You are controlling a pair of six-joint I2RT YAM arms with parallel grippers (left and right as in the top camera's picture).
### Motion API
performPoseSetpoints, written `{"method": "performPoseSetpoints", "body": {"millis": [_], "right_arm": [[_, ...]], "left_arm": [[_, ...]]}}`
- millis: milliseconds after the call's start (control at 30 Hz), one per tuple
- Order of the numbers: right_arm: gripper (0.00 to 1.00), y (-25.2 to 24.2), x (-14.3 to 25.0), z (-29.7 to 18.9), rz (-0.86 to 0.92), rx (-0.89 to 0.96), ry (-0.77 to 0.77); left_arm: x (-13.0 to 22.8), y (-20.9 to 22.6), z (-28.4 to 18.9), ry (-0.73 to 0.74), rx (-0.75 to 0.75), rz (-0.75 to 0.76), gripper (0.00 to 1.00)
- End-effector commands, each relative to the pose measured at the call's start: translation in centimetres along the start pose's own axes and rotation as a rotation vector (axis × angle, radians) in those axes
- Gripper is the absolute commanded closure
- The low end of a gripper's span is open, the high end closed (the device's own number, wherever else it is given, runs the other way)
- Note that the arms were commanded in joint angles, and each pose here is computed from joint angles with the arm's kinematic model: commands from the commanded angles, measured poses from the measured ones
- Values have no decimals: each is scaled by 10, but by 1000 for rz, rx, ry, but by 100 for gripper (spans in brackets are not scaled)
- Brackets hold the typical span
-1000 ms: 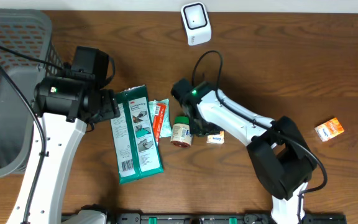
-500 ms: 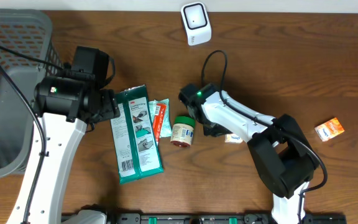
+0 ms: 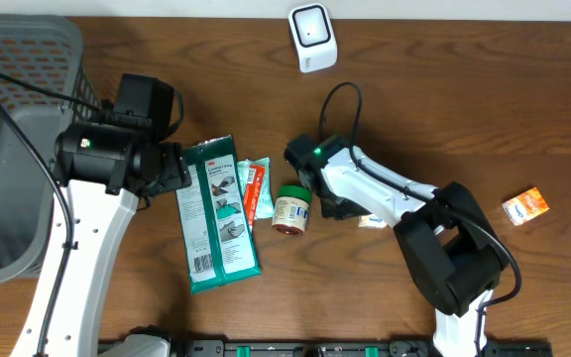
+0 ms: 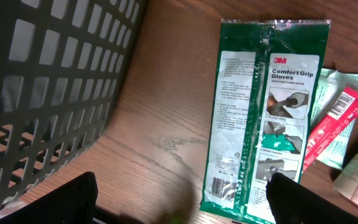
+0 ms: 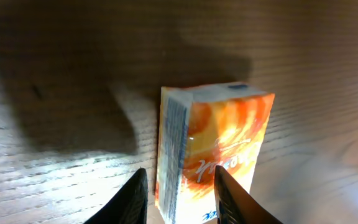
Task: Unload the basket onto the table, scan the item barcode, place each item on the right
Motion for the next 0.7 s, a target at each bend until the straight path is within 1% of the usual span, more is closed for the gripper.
{"method": "performPoseSetpoints", "body": {"millis": [0,200,300,400,500,667], "right_arm": [[70,-6,1,-1,18,-6,-13],[74,-3,1,5,25,-17,-28],[80,-3,1,5,25,-14,-24],[82,-4,2,5,21,-11,-19],[85,-4,2,6,22,-7,-21],[86,-4,3,13,26,6,-41]], "left_arm": [[-1,2,-1,-5,-13,3,12],[-1,2,-1,-6,-13,3,12],[-1,2,-1,-5,-13,3,12],[-1,2,0,-5,-13,3,12],[-1,2,-1,-6,-13,3,12],[-1,2,-1,-5,-12,3,12]]}}
Point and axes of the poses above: each gripper's point midway between its finger pads, its own z axis out along the fingers, its own y axis along the line the jaws close on, x = y × z, the point moved 7 cm from there along -z, back along the fingers, and after that the axes turned 3 degrees about -z, right-handed, at the moved point
